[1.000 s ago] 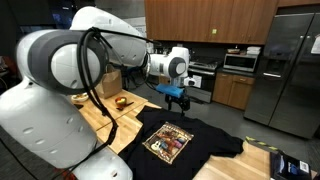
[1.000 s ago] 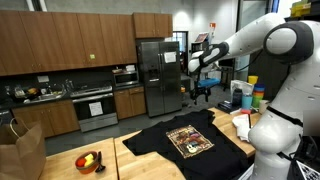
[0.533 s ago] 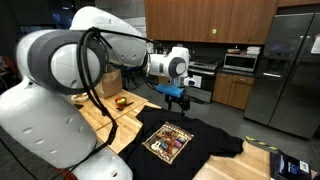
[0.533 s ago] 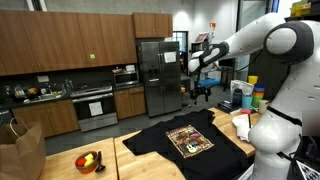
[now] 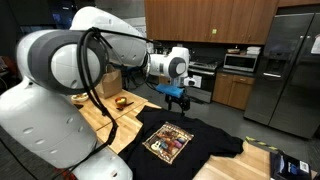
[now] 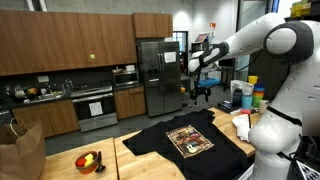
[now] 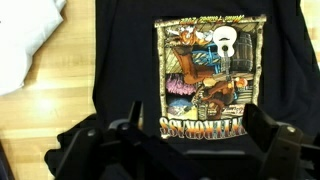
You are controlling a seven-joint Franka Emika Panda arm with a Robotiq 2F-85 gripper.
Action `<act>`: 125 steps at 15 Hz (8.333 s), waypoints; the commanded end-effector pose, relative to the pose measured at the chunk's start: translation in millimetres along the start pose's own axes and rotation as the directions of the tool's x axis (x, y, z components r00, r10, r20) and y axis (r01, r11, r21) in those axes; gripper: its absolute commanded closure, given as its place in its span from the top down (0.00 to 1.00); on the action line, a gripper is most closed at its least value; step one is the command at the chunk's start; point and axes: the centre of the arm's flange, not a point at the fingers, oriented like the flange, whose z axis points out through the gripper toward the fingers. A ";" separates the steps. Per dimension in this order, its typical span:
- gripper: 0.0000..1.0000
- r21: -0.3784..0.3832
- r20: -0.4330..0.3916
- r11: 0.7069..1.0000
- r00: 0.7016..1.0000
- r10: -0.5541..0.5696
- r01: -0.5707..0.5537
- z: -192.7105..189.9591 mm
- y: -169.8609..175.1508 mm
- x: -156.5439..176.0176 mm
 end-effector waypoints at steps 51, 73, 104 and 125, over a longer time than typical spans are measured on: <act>1.00 0.102 0.124 0.881 0.885 0.449 -0.461 77.6 154.1 93.6; 1.00 0.112 -0.237 0.862 0.829 0.506 -0.494 132.2 254.1 237.9; 1.00 0.074 -0.217 0.890 0.863 0.456 -0.451 156.4 254.8 223.0; 1.00 0.095 -0.177 0.927 0.910 0.375 -0.364 206.5 273.1 251.4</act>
